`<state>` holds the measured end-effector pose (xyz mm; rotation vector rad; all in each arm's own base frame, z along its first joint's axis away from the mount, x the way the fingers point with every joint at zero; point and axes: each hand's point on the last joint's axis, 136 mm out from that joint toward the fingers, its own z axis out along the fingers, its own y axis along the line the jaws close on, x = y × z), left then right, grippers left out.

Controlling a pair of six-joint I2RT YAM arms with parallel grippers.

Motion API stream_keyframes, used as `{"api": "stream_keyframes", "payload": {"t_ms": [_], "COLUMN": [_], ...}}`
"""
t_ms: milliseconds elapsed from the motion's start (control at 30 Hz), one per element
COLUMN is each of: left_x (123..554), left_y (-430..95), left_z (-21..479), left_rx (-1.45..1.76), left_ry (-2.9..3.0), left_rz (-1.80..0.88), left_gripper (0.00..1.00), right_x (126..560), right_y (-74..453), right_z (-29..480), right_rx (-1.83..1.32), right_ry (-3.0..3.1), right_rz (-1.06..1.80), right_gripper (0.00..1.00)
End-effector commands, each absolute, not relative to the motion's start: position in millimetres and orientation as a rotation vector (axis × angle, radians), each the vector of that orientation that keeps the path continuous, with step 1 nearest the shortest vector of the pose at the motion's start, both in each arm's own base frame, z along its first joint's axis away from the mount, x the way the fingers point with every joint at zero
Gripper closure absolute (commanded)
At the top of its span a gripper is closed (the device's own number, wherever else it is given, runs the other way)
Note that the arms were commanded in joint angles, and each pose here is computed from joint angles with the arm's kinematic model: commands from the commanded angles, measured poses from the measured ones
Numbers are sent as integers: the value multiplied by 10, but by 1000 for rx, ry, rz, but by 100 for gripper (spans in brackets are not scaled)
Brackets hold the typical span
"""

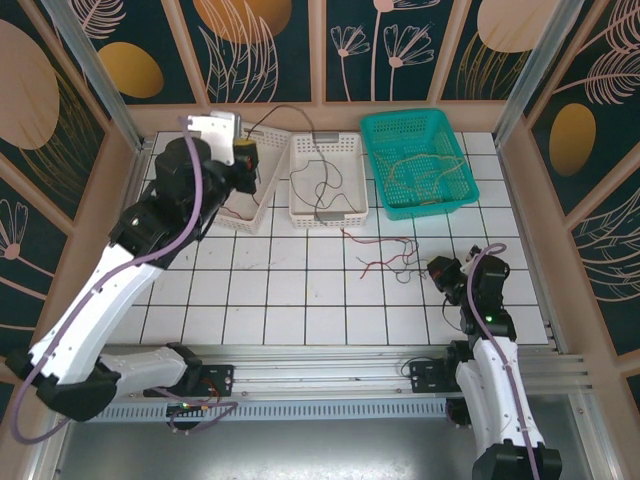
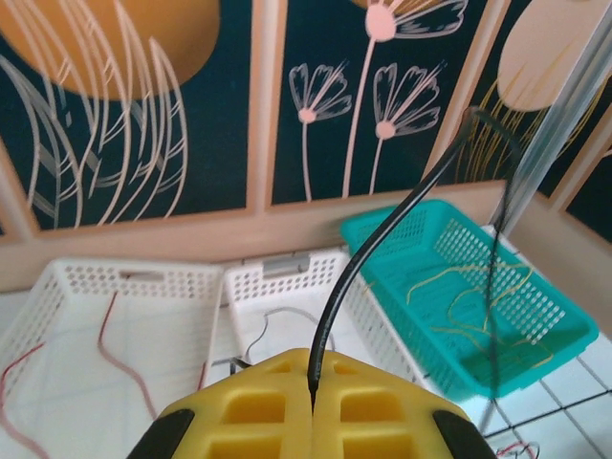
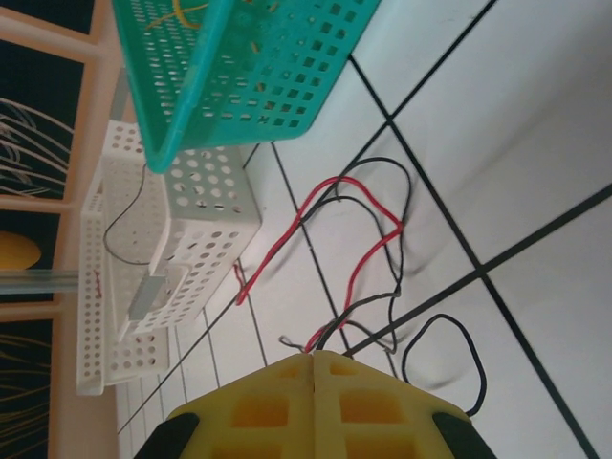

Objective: Untangle the cables

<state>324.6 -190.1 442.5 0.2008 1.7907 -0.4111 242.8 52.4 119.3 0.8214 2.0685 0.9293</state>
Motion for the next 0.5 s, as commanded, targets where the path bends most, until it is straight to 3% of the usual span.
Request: {"api": "stream_keyframes", "payload": {"t_ms": [0,467], "left_x": [3379,4256], "left_y": [-2041,-2692], "left_z": [4780,4254], "left_rx": [211,262], "left_ry": [1680,1765], "left_rz": [-458,-411], "left_gripper": [100,100], "right_x": [2458,2398], "right_y": [578,623], "right_z": [1364,1635], "right_rx": [763,669], "right_ry": [2018,1989], "right_rz": [988,996], "right_gripper": [100,100]}}
